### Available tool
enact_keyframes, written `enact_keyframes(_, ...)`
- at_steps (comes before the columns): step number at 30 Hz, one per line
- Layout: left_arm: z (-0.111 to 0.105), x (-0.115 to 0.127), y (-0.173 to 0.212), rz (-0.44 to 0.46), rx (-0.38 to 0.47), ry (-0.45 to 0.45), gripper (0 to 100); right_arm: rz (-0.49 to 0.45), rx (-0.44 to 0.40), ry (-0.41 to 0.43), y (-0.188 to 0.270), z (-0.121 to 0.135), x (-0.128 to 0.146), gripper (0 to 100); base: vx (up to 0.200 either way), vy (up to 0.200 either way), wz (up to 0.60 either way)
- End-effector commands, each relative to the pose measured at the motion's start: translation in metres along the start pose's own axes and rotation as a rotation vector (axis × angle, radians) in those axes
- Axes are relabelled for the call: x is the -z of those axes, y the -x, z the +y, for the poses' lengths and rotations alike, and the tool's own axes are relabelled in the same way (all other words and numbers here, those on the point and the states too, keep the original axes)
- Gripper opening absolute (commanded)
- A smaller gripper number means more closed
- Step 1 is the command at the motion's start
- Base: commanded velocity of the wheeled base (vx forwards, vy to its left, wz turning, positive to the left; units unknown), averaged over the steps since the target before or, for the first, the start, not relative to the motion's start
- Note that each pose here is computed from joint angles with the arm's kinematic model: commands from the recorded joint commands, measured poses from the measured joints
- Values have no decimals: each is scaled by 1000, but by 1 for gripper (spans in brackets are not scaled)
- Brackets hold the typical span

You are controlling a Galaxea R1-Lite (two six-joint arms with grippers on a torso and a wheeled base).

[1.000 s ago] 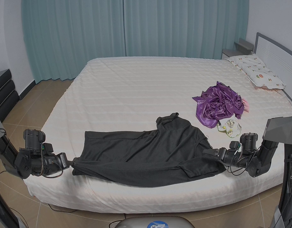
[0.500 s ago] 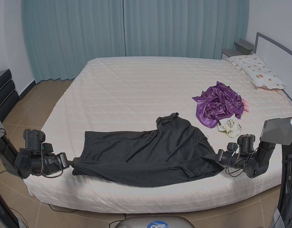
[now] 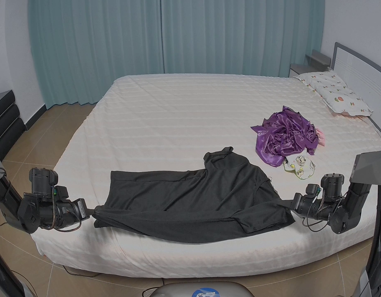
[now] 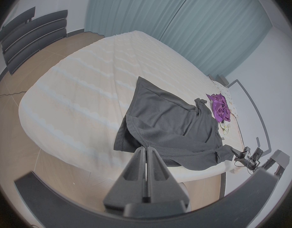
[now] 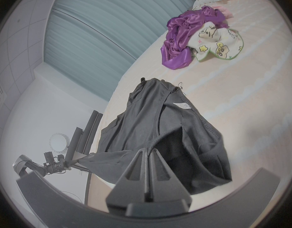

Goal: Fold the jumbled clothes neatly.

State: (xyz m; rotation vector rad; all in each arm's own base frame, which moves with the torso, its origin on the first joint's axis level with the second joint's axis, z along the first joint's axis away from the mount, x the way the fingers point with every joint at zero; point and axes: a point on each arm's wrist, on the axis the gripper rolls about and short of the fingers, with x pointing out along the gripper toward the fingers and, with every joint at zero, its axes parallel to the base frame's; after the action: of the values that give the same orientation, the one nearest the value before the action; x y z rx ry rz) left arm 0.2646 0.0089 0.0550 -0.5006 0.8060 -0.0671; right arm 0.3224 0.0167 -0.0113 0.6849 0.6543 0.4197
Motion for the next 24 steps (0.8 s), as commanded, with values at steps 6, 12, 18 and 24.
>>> enact_keyframes(6, -8, -7, 18, -74, -4, -22, 0, -95, -39, 24, 60, 13, 9, 0, 0, 0, 0)
enact_keyframes(12, -5, 2, 21, -60, -37, -23, 0, -104, -66, 15, 86, 15, 13, 0, 0, 0, 0)
enact_keyframes(18, -1, 13, 23, -25, -57, -16, 0, -111, -112, 30, 106, 26, 13, 0, 0, 0, 0)
enact_keyframes(24, 7, 31, 25, 40, -87, -86, 0, -95, -109, 29, 113, 29, 20, 0, 0, 0, 0)
